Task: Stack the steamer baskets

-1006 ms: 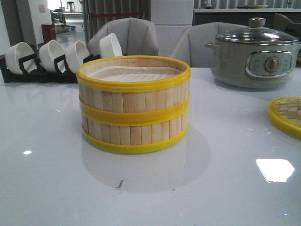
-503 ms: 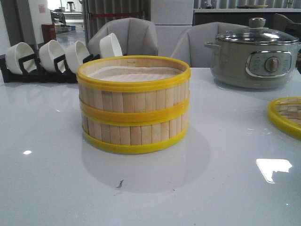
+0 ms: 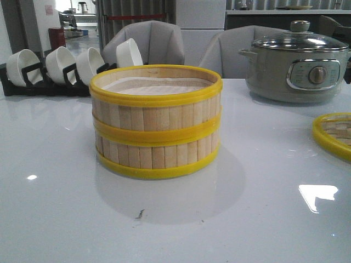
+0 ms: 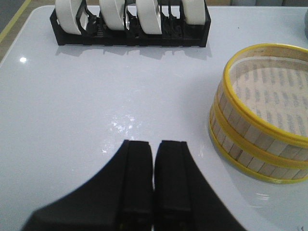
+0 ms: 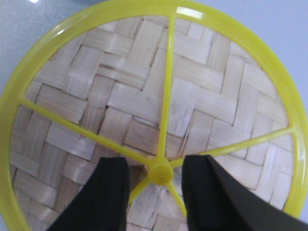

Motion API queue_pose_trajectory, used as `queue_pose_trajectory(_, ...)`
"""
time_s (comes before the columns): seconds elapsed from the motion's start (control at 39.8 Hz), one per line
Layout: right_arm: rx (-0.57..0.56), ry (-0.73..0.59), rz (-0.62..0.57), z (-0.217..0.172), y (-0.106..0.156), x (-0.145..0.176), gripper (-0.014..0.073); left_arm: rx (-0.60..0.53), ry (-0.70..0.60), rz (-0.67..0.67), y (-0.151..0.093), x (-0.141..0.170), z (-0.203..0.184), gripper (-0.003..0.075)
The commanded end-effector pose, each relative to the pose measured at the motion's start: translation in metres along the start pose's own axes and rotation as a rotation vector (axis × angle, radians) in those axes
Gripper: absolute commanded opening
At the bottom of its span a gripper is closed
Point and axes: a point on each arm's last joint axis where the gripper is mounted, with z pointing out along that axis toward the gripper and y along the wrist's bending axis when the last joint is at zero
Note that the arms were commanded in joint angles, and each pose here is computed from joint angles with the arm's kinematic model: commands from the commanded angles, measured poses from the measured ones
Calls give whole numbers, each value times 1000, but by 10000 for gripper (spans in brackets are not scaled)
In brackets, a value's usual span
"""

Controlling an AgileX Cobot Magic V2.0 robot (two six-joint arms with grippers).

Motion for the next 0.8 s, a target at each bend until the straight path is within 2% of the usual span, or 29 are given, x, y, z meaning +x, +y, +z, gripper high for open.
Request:
queue_pose_trajectory(0.0, -7, -132, 4, -30, -3, -18, 371, 32, -96, -7, -3, -14, -4, 85)
queue_pose_trajectory(0.78, -17, -108, 31, -19, -6, -16, 371, 32, -96, -7, -3, -14, -4, 85)
